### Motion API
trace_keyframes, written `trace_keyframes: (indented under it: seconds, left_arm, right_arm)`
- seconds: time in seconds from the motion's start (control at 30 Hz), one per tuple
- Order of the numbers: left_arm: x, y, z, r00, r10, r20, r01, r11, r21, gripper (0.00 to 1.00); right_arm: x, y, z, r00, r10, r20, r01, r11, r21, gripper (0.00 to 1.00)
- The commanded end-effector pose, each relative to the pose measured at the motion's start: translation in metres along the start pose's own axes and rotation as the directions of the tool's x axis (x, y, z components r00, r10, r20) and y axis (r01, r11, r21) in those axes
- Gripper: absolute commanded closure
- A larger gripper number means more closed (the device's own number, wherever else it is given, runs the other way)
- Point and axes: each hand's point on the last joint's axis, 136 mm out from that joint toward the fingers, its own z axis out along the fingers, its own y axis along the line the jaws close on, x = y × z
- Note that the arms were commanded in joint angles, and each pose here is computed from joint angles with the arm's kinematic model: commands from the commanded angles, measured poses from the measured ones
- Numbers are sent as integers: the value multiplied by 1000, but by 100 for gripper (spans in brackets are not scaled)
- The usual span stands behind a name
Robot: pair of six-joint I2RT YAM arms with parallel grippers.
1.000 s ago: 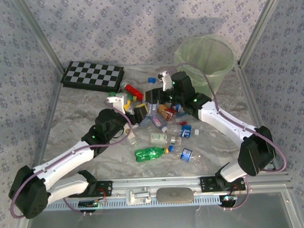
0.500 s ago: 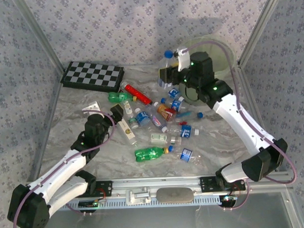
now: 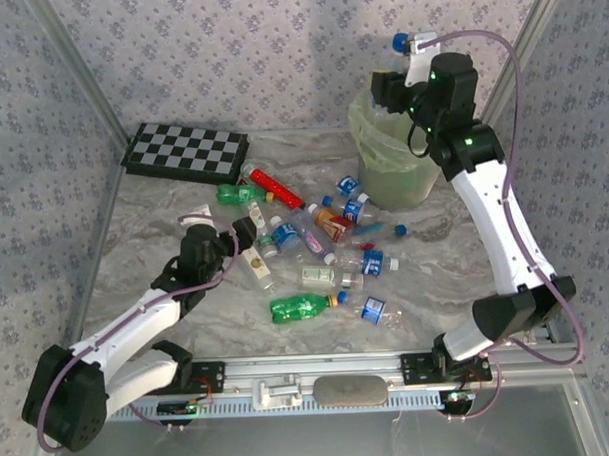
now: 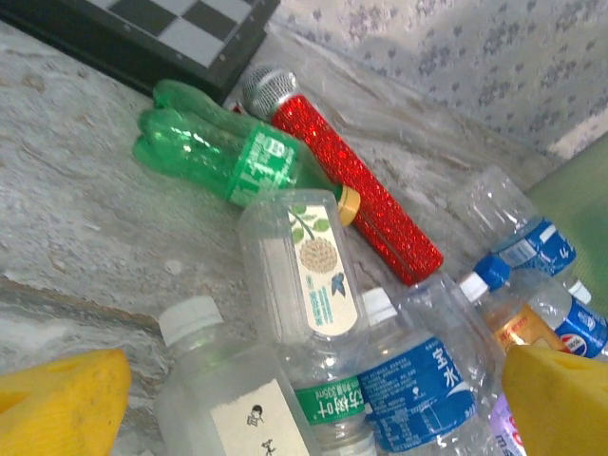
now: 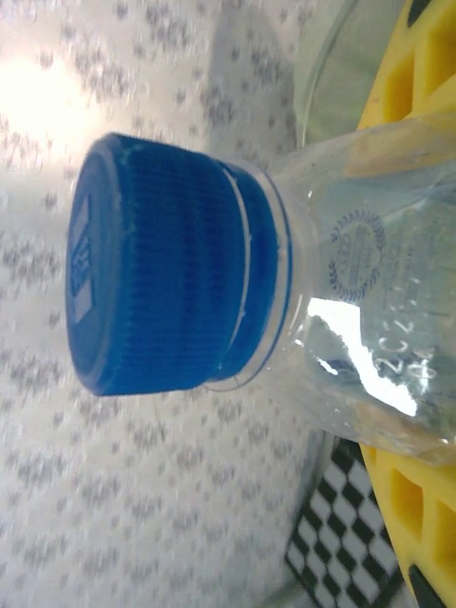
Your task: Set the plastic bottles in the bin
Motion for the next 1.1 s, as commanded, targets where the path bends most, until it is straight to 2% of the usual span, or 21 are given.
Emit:
trace_keyframes:
  seconds: [0.0, 0.27, 0.5, 0.83, 1.07]
  left_arm:
    - [-18, -29, 2, 1000, 16, 5, -17, 995, 95, 0]
    - [-10, -40, 8, 997, 59, -58, -51, 990, 135, 0]
    - [-7, -38, 8, 994, 75, -79, -65, 990, 124, 0]
    - [-5, -35, 11, 993, 78, -89, -69, 992, 104, 0]
    - [-4, -34, 10, 992, 79, -100, -70, 993, 93, 0]
  right_arm:
    - [6, -36, 12, 999, -23, -44, 28, 992, 123, 44]
    - [62, -77, 56, 972, 34, -232, 13, 979, 201, 44]
    - [131, -86, 79, 888, 74, -454, 22, 979, 202, 43]
    - [195, -89, 97, 789, 143, -597, -31, 981, 194, 42]
    - [216, -90, 105, 755, 162, -636, -42, 979, 201, 37]
